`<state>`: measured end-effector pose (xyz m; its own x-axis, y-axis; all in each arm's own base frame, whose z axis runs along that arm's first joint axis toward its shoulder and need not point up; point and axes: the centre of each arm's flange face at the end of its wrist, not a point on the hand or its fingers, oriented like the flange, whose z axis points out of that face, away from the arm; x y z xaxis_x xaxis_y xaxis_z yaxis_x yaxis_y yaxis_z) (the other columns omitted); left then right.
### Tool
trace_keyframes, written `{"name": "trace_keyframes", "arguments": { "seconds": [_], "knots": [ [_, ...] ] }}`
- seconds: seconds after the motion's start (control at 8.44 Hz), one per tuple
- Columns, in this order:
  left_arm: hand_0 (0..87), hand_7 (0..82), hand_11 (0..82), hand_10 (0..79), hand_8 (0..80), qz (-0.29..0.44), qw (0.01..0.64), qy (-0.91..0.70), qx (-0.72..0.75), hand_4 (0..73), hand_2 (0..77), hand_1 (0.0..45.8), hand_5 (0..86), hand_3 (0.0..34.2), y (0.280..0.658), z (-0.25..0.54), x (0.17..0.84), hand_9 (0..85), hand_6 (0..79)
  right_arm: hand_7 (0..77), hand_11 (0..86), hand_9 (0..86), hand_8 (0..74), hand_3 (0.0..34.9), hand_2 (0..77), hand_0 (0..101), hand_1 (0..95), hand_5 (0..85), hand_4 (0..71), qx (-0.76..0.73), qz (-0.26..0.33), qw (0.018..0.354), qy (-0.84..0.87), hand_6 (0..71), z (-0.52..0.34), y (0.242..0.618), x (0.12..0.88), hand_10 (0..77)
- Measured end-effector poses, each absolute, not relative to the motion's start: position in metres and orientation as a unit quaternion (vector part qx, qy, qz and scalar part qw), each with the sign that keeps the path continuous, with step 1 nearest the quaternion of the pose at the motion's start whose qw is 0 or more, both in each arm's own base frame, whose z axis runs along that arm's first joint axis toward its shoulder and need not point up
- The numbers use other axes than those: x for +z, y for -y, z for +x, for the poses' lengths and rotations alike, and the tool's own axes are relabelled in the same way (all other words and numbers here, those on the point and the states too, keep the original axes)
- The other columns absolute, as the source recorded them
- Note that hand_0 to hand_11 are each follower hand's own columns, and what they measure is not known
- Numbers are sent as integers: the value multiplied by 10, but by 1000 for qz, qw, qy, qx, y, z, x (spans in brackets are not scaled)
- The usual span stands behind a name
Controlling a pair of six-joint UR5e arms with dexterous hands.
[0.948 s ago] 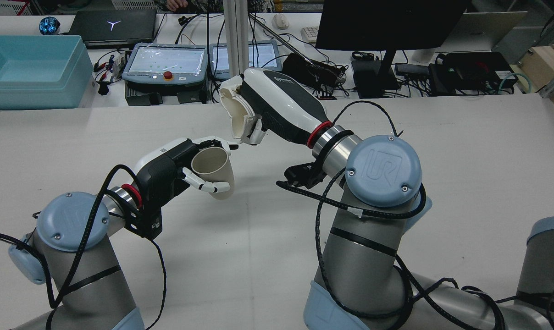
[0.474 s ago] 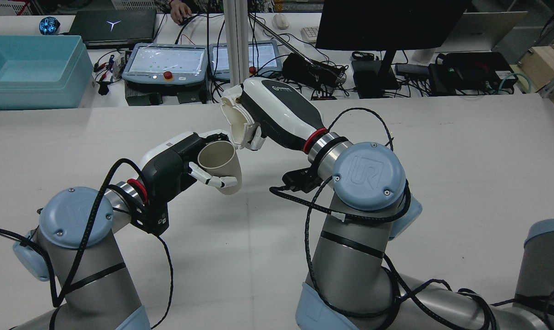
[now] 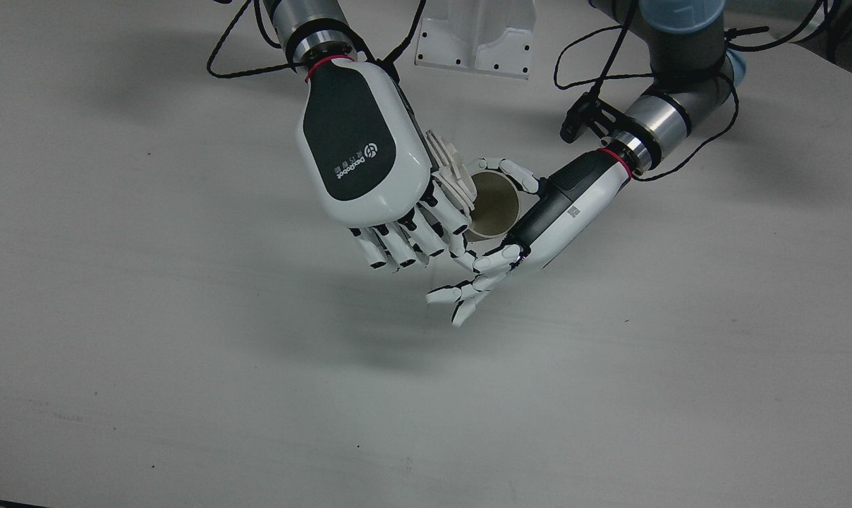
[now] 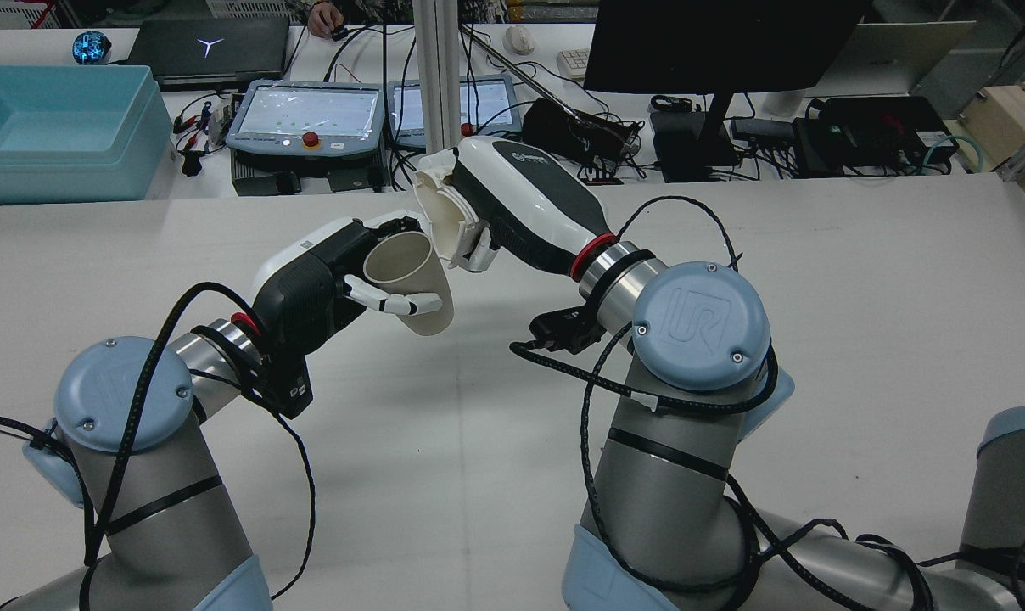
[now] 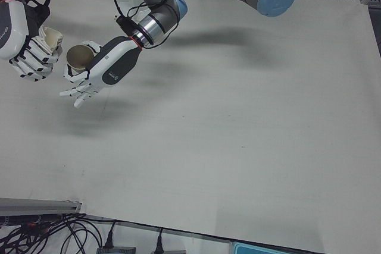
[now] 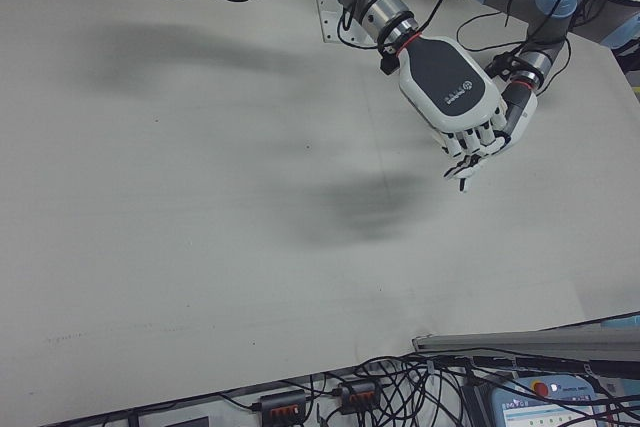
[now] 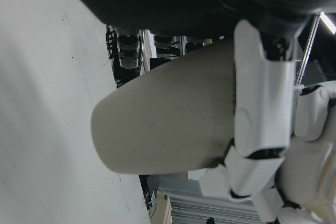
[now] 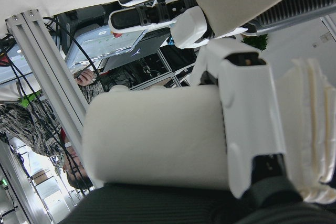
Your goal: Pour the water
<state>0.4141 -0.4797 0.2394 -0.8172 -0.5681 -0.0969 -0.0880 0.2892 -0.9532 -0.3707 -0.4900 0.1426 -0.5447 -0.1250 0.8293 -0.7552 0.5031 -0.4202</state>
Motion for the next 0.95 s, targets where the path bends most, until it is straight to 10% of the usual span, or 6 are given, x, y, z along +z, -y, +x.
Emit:
{"name": "trace_keyframes", "arguments": {
  "seconds": [0.95],
  "knots": [
    [605, 185, 131, 71, 33, -148, 186, -774, -587, 284, 355, 180, 556, 100, 504, 279, 461, 27, 93, 693, 551, 513, 376, 137, 584, 802, 218, 698, 153, 596, 164, 115, 778, 485, -19, 530, 345, 360]
  ]
}}
